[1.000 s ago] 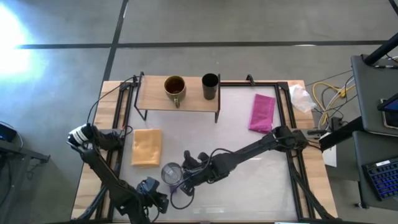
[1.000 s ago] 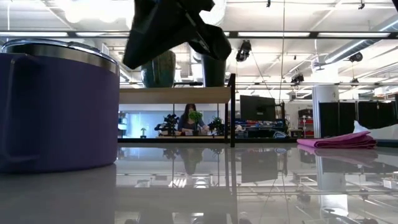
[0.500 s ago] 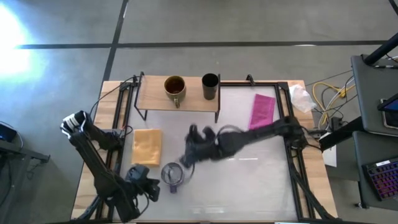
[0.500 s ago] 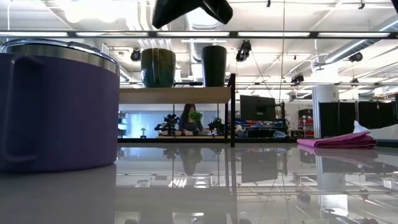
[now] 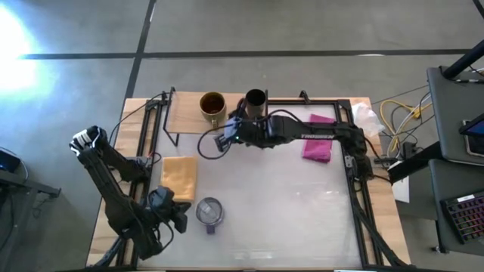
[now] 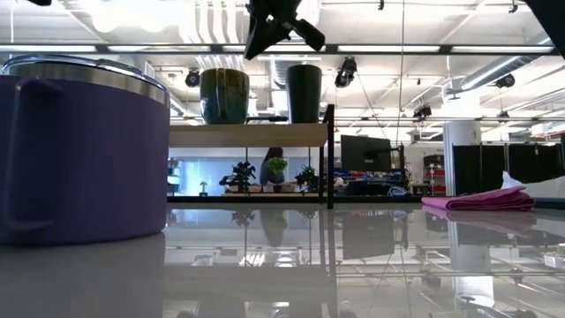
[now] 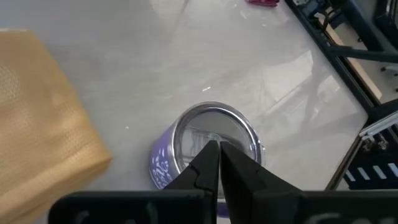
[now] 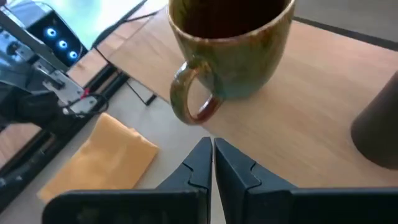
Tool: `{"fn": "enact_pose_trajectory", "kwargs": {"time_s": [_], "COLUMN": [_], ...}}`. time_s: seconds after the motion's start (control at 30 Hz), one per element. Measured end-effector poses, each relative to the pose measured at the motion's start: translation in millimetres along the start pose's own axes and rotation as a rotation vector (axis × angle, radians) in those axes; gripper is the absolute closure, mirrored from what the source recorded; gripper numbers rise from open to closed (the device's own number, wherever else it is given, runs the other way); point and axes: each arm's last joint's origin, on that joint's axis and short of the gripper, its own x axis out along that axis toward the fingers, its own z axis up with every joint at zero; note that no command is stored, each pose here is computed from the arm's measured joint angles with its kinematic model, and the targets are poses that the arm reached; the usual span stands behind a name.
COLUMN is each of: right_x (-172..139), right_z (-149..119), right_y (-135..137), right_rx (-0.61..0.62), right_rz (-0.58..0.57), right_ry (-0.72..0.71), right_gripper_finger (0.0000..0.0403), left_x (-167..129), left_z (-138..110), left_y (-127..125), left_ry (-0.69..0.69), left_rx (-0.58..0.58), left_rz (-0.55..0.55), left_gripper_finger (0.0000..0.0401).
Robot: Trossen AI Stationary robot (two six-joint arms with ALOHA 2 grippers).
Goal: Stack small to large cups/mugs on shelf
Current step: Adjust the green mug on the shelf
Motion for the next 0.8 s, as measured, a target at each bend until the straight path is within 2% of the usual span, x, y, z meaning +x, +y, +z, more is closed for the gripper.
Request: {"fn": "enact_pose_trajectory", "kwargs": {"time_s": [0.17, 0.37, 0.57, 0.8], "right_x": [2, 8, 25, 30], "right_z": [10, 7, 4, 2], "right_y": [-3, -2, 6, 6], "right_rx": [0.029, 0.033, 0.035, 0.021], "right_rz": [0.015, 0.015, 0.074, 0.030], "right_ry": [-0.025, -0.014, -0.025, -0.046], "right_gripper_finger": [0.0392, 0.0392, 0.0392, 0.0392], "left_x": [5, 7, 7, 6], "left_z": [-4, -8, -8, -8], "left_y": [3, 3, 3, 1], "left_ry": [-0.009, -0.013, -0.012, -0.006], "left_rx": [0.022, 0.032, 0.030, 0.020], "left_rz": [0.016, 0.024, 0.022, 0.012], "left_gripper_finger": [0.0401, 0.0401, 0.0401, 0.0401]}}
